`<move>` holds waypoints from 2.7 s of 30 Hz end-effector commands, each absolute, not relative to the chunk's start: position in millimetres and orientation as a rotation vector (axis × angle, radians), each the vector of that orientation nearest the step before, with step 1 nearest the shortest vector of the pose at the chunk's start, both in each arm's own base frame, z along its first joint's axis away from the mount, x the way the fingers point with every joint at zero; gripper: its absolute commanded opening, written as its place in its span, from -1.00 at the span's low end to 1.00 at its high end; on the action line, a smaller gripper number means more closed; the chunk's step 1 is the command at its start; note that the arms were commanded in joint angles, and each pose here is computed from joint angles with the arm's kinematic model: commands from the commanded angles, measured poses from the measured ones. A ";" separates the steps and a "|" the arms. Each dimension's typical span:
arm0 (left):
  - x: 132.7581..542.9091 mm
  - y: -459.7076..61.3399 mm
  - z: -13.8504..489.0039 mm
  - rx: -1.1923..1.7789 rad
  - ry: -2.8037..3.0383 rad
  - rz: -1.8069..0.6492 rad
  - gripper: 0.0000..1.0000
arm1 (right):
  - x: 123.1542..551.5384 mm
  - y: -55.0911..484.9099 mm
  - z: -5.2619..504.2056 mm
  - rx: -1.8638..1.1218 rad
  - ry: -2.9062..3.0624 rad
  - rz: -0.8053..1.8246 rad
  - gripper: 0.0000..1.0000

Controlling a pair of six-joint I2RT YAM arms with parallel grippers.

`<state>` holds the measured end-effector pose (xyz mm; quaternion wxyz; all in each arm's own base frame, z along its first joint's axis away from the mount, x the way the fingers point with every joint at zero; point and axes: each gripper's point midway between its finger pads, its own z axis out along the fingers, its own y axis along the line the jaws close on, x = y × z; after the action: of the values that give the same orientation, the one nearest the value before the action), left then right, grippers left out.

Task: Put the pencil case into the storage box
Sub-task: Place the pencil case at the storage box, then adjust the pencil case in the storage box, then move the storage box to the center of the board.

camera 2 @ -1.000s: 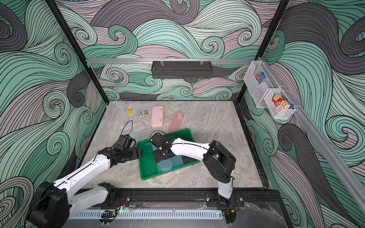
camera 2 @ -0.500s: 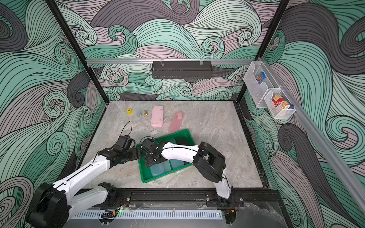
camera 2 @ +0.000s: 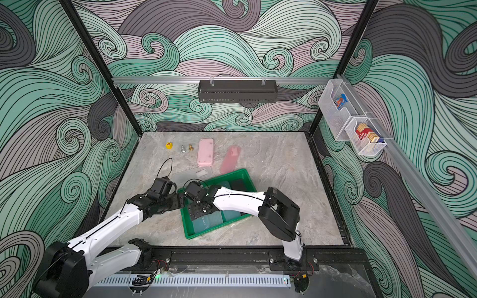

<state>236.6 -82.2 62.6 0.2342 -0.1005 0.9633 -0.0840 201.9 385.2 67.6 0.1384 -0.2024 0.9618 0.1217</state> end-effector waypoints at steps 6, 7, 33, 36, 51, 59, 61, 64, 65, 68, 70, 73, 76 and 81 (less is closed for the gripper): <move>234.0 -78.1 61.8 -0.286 2.647 -0.215 0.81 | 241.7 329.0 76.9 -0.551 2.708 0.141 0.51; 234.2 -78.0 61.9 -0.288 2.647 -0.215 0.80 | 243.2 327.0 75.4 -0.558 2.707 0.119 0.49; 234.6 -77.9 60.3 -0.287 2.654 -0.208 0.80 | 218.9 338.9 34.0 -0.713 2.738 -0.132 0.42; 234.1 -77.8 60.3 -0.288 2.654 -0.208 0.80 | 222.0 330.4 41.0 -0.700 2.723 -0.153 0.42; 227.5 -90.2 78.4 -0.263 2.604 -0.355 0.80 | 280.7 265.2 111.0 -0.637 2.634 -0.086 0.44; 227.1 -88.1 97.7 -0.267 2.559 -0.365 0.81 | 325.9 254.0 108.5 -0.623 2.671 0.104 0.43; 226.9 -84.6 99.0 -0.274 2.556 -0.342 0.81 | 327.1 258.1 104.5 -0.629 2.679 0.138 0.42; 226.5 -81.6 99.0 -0.278 2.549 -0.324 0.81 | 328.2 258.9 92.9 -0.630 2.696 0.141 0.41; 227.0 -81.8 99.1 -0.279 2.544 -0.327 0.81 | 328.6 259.0 87.0 -0.630 2.705 0.150 0.41; 228.1 -81.2 99.7 -0.277 2.530 -0.326 0.82 | 334.7 252.6 67.4 -0.587 2.747 0.197 0.40; 228.6 -79.9 100.7 -0.277 2.526 -0.317 0.82 | 340.0 241.2 56.5 -0.537 2.776 0.212 0.39; 230.5 -78.8 103.0 -0.277 2.521 -0.304 0.88 | 347.7 218.0 47.1 -0.467 2.802 0.192 0.38; 233.4 -75.7 105.8 -0.288 2.529 -0.269 0.97 | 354.1 191.4 43.6 -0.418 2.811 0.128 0.39; 246.4 -70.5 121.8 -0.285 2.509 -0.197 0.97 | 360.2 140.6 46.5 -0.314 2.814 0.040 0.38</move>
<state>235.5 -78.0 102.6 0.2796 -0.1043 0.9495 -0.0970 357.5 170.0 39.5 0.1444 -0.1201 0.9814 0.0407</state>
